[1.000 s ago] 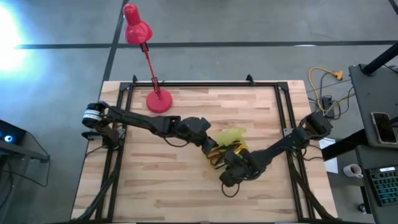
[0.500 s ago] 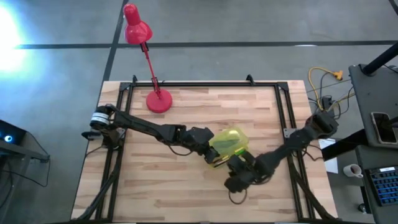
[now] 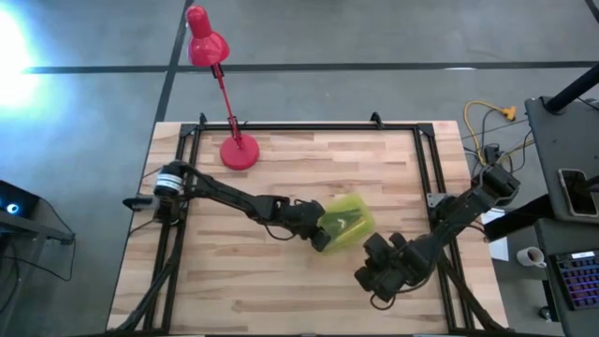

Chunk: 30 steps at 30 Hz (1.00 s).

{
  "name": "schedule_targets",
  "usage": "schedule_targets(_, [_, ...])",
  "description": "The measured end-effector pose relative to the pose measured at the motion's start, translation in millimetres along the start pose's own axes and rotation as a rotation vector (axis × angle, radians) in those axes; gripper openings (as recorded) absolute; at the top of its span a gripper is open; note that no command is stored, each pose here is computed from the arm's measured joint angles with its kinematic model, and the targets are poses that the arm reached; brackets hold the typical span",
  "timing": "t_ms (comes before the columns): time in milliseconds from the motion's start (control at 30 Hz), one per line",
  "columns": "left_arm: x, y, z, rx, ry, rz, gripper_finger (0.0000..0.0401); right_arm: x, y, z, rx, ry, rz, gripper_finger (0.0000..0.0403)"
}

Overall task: Pick & place school supplies into a supply box
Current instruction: Close the yellow supply box, then return to Home Position

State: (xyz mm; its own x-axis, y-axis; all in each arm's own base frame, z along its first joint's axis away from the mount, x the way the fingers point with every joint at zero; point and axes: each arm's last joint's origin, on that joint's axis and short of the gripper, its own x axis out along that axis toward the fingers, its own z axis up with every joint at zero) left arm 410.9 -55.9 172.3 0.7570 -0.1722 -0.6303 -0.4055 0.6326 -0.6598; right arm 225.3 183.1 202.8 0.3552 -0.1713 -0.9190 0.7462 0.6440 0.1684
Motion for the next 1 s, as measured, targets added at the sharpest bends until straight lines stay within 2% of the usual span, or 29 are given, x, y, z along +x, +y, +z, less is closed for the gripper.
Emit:
schedule_targets(233, [12,1,-11,-0.035,0.037,-0.011,0.0092,1,1,4,0.049,-0.069,0.004,0.0068])
schedule_targets(667, [0,-19,2,-0.007,-0.011,-0.053,0.0092,4,0,17,0.069,-0.118,0.009,0.0068])
schedule_targets(833, [-25,-45,18,0.078,-0.084,-0.149,0.0092,-13,-4,23,0.059,-0.209,0.058,0.0068])
schedule_targets(1000, [-60,-69,32,0.205,-0.166,-0.227,0.0092,-41,-18,37,-0.026,-0.278,0.118,0.0068])
